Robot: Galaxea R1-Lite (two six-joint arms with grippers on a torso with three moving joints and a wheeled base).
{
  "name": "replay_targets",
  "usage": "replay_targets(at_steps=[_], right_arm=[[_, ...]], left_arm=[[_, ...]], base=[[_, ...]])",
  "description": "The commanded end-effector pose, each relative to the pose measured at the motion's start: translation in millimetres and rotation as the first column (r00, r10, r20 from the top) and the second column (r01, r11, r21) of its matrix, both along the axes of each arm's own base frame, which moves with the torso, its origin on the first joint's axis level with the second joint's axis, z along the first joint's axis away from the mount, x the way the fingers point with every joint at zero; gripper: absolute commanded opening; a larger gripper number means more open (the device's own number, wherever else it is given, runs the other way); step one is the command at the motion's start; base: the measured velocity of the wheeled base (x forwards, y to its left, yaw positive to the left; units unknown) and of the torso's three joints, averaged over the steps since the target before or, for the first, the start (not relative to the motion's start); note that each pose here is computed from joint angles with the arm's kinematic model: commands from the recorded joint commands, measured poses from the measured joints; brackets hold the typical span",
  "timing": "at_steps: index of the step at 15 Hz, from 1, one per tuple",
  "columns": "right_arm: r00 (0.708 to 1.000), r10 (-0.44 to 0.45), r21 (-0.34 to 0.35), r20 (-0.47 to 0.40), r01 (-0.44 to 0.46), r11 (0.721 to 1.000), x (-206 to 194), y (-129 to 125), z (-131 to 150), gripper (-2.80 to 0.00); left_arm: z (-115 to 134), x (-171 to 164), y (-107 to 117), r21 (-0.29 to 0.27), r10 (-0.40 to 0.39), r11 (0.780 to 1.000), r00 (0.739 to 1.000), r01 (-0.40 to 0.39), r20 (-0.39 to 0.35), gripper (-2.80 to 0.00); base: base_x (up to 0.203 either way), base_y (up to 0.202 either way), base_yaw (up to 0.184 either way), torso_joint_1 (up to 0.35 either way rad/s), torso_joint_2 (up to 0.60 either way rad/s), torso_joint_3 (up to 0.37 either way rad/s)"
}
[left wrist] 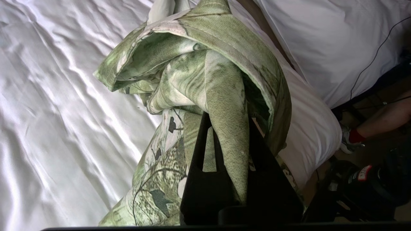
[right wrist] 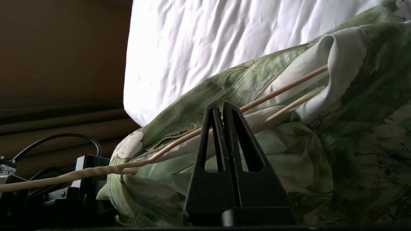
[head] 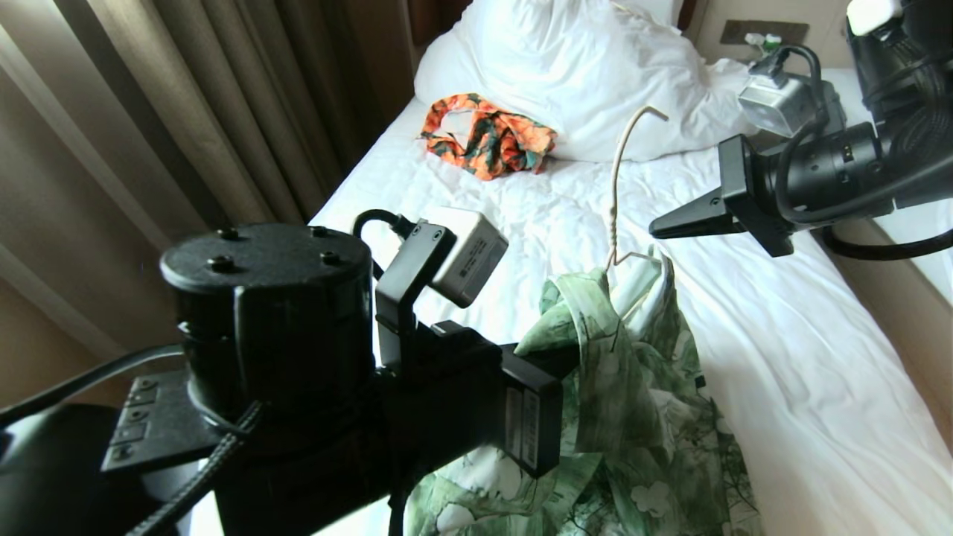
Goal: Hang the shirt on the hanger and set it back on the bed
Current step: Hook the other side of the shirt onto the hanger
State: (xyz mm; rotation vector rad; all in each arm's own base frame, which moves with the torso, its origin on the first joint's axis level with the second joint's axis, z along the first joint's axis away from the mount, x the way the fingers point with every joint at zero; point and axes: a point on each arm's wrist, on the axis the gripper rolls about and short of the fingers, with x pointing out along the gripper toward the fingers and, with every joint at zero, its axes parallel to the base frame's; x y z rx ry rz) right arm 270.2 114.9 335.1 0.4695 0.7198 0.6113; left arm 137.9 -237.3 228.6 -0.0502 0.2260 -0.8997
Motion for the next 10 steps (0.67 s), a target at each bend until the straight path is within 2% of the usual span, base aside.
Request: replay_targets(at_steps=[1,3,5,7,8,9,10], right_arm=[[0.999,-0.039,-0.002,-0.008,0.039,0.999,3.7,-11.3,-1.4,-2.80],[0.997,-0.076,-0.038,-0.003,0.076,0.996,8.1,-17.0,-3.8,-2.80],[0.993,-0.120,-0.138,-0.018,0.116,0.984,10.8,-20.1,-11.3,-2.80],[0.993,-0.100,-0.240,-0.059,0.083,0.967,14.4,-20.3,-25.6,-2.80],[0.994,-0.083,-0.269,-0.072,0.061,0.961,18.0,-19.4,-32.3,-2.57],[0.993,-0.079,-0.286,-0.088,0.051,0.957,23.5,-17.3,-38.8,0.00],[0.991,-0.091,-0.309,-0.094,0.058,0.949,28.5,-14.3,-44.4,0.00]], left_arm=[[-3.2,3.5,-1.5,0.006,0.010,1.000,1.000,-0.010,-0.008,-2.80],[-1.6,2.9,0.2,0.002,0.012,1.000,1.000,-0.012,-0.005,-2.80],[0.0,2.3,1.3,-0.003,0.013,1.000,1.000,-0.013,0.000,-2.80],[2.1,1.5,2.7,-0.008,0.013,1.000,1.000,-0.013,0.004,-2.80],[3.1,1.2,3.2,-0.012,0.013,1.000,1.000,-0.013,0.006,-2.80],[4.0,0.6,4.3,-0.014,0.013,1.000,1.000,-0.013,0.008,-2.80],[4.5,0.4,4.6,-0.016,0.015,1.000,1.000,-0.015,0.009,-2.80]], base=[[0.000,0.000,0.000,0.000,0.00,0.000],[0.000,0.000,0.000,0.000,0.00,0.000],[0.000,0.000,0.000,0.000,0.00,0.000],[0.000,0.000,0.000,0.000,0.00,0.000],[0.000,0.000,0.000,0.000,0.00,0.000],[0.000,0.000,0.000,0.000,0.00,0.000],[0.000,0.000,0.000,0.000,0.00,0.000]])
